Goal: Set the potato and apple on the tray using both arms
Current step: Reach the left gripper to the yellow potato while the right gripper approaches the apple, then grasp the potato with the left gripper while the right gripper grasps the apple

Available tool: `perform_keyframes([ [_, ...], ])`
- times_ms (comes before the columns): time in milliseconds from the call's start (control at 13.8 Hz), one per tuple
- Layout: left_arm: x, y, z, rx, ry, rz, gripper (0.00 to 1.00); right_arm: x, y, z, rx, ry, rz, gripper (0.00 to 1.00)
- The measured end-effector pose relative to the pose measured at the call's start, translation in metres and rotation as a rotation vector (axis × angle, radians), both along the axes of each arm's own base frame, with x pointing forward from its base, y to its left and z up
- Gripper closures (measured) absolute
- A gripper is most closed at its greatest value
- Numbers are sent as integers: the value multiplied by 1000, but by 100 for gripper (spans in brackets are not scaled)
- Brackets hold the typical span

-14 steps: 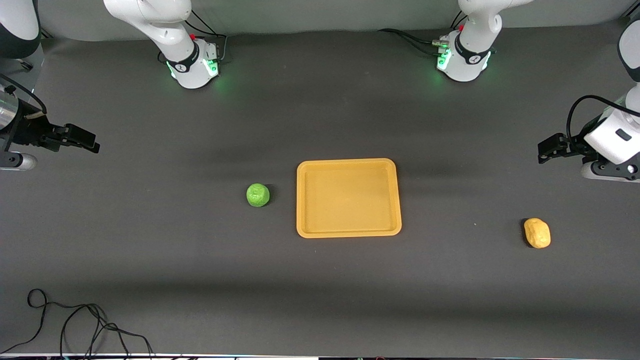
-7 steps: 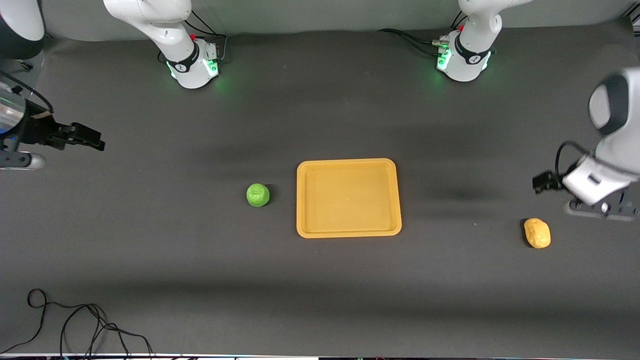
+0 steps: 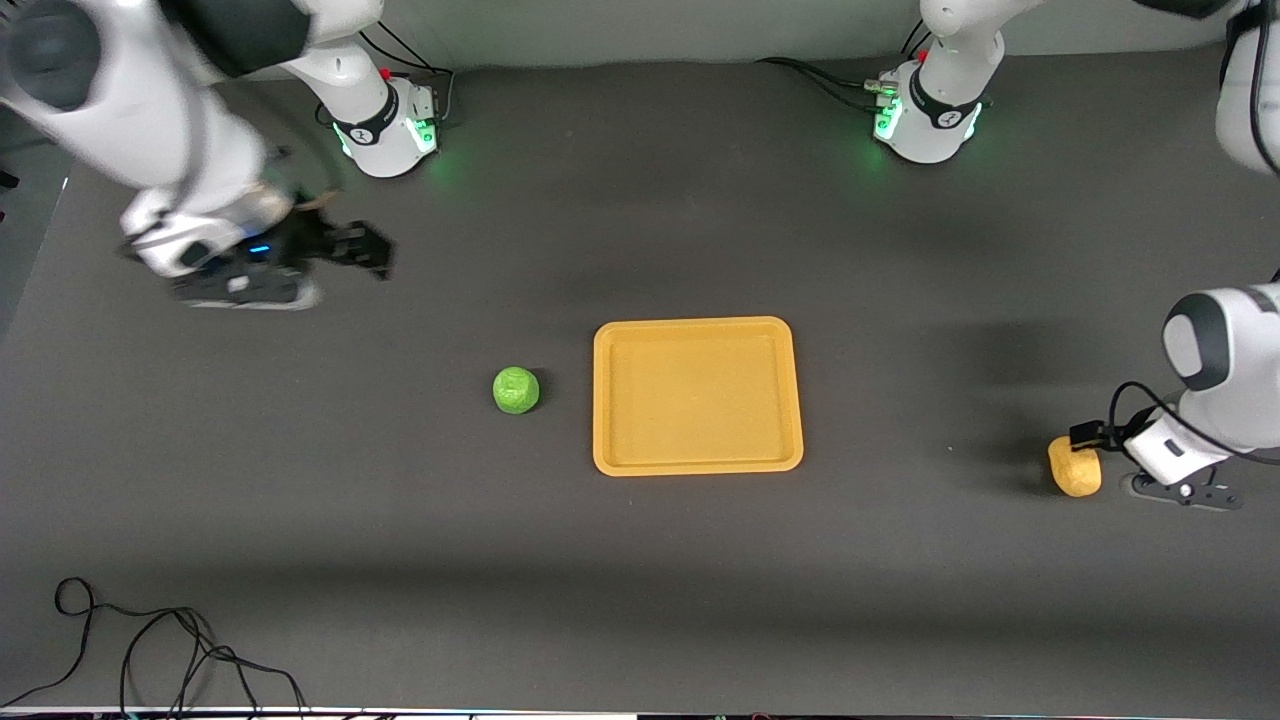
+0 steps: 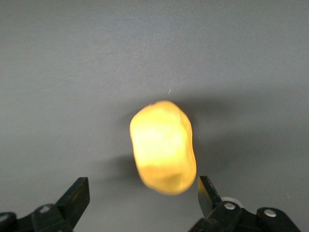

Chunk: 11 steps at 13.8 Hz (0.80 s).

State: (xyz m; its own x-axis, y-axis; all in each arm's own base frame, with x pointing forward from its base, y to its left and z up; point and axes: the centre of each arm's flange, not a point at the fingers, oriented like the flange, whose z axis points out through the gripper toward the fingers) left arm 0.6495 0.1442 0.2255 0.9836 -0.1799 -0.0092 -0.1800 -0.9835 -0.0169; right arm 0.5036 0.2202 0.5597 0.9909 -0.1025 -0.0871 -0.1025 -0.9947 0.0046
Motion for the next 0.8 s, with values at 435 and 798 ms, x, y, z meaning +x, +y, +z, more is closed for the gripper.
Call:
perform_keyframes([
  [435,8,-13,-22,-41,4,-30,16,-27,62,-65,17,-58,-33,0],
  [798,29,-52,8,-58,60,50,44,-30,47,-200,26,-159,-26,0],
])
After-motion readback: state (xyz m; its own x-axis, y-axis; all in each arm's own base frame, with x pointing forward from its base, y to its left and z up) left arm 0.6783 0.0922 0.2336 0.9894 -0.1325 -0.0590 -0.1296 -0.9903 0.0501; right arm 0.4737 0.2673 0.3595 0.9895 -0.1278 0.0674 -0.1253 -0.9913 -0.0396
